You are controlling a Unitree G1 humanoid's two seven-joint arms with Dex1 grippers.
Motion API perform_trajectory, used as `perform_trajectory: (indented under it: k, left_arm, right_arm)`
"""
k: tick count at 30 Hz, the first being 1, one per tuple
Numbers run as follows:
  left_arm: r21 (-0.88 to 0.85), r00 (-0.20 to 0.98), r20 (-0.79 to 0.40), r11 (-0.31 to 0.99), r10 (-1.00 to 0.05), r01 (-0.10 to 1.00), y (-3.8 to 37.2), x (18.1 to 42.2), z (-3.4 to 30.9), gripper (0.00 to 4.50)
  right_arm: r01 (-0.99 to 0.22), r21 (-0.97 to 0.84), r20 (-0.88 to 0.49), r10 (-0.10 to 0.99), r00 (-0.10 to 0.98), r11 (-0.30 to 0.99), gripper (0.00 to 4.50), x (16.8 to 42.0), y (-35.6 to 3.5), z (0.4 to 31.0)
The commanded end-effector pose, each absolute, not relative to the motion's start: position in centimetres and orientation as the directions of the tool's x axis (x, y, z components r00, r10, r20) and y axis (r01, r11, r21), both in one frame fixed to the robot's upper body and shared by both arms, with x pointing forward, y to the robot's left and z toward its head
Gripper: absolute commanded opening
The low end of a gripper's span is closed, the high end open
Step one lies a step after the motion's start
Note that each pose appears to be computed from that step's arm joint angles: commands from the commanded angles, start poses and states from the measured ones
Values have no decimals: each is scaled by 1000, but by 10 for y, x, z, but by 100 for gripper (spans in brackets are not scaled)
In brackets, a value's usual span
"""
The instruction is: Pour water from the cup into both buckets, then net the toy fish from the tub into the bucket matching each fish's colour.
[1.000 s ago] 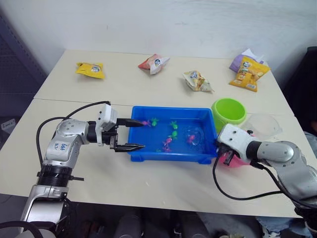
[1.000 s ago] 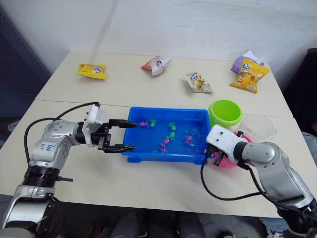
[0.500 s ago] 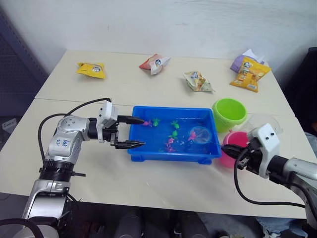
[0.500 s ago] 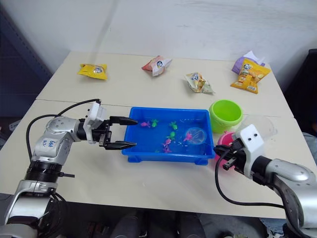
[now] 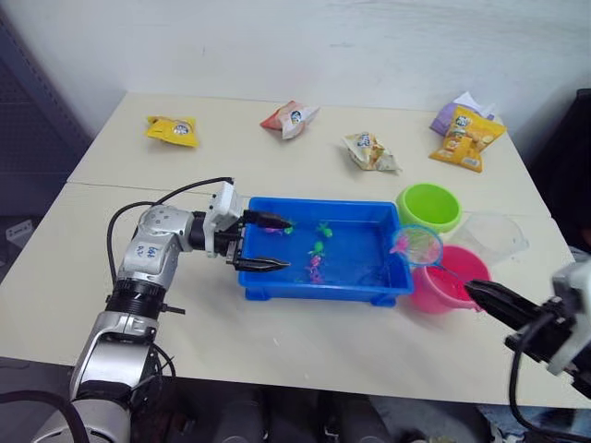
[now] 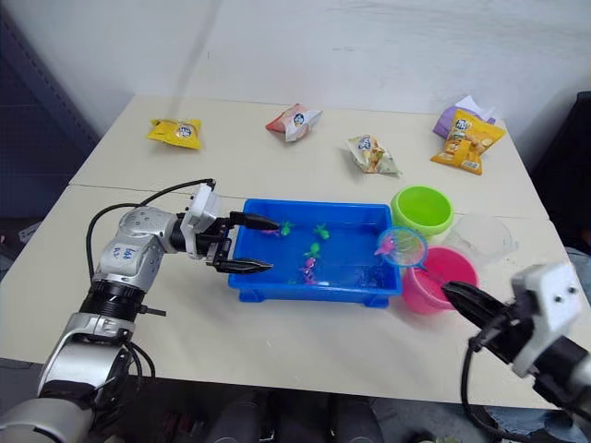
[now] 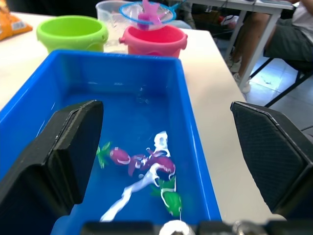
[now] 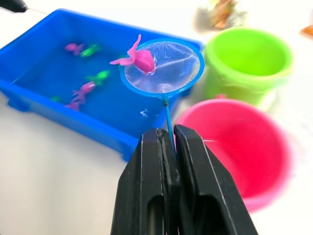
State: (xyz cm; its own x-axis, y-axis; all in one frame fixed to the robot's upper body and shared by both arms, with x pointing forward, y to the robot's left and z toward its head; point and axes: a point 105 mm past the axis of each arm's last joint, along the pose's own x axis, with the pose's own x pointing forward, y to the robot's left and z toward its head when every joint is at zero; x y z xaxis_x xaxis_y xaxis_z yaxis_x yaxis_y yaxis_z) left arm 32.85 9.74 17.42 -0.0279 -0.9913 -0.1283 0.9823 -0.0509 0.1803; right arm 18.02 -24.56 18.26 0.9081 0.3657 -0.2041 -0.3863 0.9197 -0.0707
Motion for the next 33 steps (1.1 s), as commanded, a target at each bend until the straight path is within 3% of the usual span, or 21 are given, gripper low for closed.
perform_trajectory:
  k: [1,4,11,15,20,25,28,33]
  left_arm:
    - [208,-79,-115,-102,-990,973,88,326,183,448]
    - [204,-110,-102,-128,-989,971,79,323,183,448]
    - [185,-128,-86,-142,-988,972,72,319,180,448]
    - [180,-118,-76,-130,-990,975,71,317,179,448]
    - [176,-100,-67,-111,-993,978,71,316,178,448]
    - [182,-85,-58,-94,-995,979,71,315,180,448]
    - [189,-68,-47,-76,-997,979,71,316,180,448]
    - [197,-60,-39,-66,-997,978,71,316,181,448]
  right_arm:
    - [-305,-182,-149,281,948,935,0,165,-259,196]
    - [-218,-292,-142,183,973,931,0,154,-279,193]
    - [-207,-632,-151,144,978,747,0,153,-294,167]
    - [-99,-734,-36,108,994,671,0,159,-302,164]
    - [-84,-887,-13,156,988,455,0,163,-300,157]
    - [-68,-997,-54,297,953,40,0,165,-290,151]
    - [51,-998,37,267,963,-46,0,168,-303,156]
    - [93,-994,75,251,965,-61,0,175,-311,150]
